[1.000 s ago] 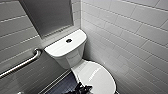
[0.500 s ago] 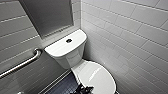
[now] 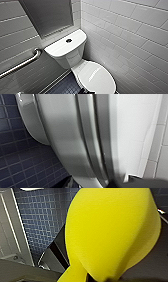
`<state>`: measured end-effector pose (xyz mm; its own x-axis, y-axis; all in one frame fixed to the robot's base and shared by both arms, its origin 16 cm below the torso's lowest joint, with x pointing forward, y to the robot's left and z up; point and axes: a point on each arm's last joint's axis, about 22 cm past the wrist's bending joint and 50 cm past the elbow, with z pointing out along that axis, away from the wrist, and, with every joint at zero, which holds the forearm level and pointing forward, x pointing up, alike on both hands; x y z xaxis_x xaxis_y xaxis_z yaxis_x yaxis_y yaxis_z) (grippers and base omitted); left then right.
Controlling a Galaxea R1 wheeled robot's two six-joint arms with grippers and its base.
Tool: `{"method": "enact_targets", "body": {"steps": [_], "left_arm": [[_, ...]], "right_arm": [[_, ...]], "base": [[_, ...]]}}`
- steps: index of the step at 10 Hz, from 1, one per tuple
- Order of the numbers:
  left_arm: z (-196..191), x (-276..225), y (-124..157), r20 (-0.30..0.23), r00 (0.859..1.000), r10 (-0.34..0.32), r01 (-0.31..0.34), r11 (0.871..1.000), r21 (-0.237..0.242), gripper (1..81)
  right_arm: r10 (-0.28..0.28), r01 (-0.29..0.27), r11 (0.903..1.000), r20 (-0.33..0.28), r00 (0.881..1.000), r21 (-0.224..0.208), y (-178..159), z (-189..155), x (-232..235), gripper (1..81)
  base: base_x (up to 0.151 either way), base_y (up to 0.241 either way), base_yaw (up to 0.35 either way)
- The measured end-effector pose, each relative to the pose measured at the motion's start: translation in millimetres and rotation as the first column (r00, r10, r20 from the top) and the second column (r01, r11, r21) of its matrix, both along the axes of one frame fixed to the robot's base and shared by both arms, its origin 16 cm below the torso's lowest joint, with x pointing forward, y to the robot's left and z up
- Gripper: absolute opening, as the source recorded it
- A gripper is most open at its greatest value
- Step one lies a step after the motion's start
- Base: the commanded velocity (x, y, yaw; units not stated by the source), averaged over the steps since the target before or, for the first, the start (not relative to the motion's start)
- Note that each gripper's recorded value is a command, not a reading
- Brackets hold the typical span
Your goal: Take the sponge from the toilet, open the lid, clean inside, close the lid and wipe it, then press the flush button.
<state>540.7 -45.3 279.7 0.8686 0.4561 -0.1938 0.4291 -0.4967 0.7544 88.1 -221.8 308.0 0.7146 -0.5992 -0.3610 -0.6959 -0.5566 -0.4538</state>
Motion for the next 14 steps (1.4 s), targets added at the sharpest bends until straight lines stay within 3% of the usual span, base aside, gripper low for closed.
{"method": "enact_targets", "body": {"steps": [2, 8, 11, 14], "left_arm": [[10, 23, -5, 0.029, 1.000, 0.000, 0.000, 1.000, -0.008, 81.1], [21, 36, 10, 0.021, 1.000, -0.011, 0.012, 1.000, -0.018, 81.1], [40, 39, 8, 0.028, 0.999, -0.024, 0.025, 0.998, -0.060, 81.1], [45, 40, 12, 0.032, 0.999, -0.023, 0.025, 0.997, -0.069, 81.1]], "right_arm": [[-0.001, 0.001, 1.0000, 0.001, 1.000, 0.002, 2, 0, 0, 1.0], [-0.001, 0.001, 1.0000, 0.006, 1.000, 0.002, 2, -1, 4, 1.0], [-0.001, 0.001, 1.0000, 0.006, 1.000, 0.002, 2, -2, 4, 1.0], [-0.001, 0.001, 1.0000, 0.005, 1.000, 0.003, 3, -1, 4, 1.0]], "base": [[0.000, 0.000, 0.000], [0.000, 0.000, 0.000], [0.000, 0.000, 0.000], [0.000, 0.000, 0.000]]}}
